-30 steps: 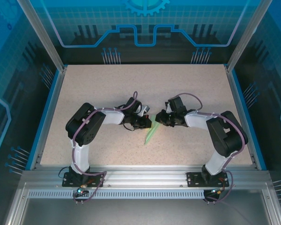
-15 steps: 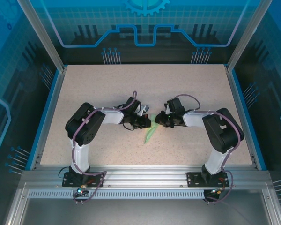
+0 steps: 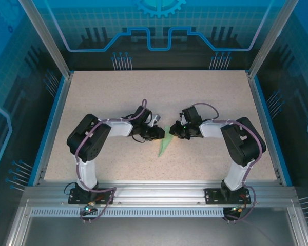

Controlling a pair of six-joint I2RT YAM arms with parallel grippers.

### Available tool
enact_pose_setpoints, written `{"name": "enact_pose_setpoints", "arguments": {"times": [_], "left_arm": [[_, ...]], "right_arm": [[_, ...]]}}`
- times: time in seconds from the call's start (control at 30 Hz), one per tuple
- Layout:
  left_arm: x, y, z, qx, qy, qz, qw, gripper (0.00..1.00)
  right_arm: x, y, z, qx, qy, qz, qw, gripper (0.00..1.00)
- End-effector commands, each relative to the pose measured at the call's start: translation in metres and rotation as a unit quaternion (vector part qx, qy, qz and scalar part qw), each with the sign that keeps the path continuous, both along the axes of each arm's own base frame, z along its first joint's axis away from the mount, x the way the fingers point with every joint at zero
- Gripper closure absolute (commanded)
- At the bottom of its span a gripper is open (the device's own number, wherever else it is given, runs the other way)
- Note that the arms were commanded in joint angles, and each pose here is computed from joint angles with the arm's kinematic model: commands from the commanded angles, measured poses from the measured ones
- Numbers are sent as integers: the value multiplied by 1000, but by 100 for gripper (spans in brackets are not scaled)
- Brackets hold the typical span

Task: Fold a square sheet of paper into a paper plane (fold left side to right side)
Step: Fold the wing for the fifth time at the center of the table.

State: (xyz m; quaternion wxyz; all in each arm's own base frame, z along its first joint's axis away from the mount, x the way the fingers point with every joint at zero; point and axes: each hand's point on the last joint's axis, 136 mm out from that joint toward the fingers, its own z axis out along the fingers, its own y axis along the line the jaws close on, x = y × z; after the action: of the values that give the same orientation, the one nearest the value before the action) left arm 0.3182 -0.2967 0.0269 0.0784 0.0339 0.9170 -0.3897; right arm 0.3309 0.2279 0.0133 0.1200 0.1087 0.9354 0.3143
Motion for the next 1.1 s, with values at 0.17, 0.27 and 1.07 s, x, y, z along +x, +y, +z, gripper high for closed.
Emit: {"name": "enact_pose_setpoints", "arguments": {"times": [0.17,0.27,1.07], "left_arm": [[-21,18,39,-15,-2,14,1000,62],[-36,5,54,-58,13,-4,998,65],[-59,-30,12,10,60,-51,997,69]], "right_arm": [[-30,-15,-35,-48,66,2,997,83],[-29,-14,-34,-47,63,5,997,83],[-29,-11,-33,-51,63,12,997,83]]}}
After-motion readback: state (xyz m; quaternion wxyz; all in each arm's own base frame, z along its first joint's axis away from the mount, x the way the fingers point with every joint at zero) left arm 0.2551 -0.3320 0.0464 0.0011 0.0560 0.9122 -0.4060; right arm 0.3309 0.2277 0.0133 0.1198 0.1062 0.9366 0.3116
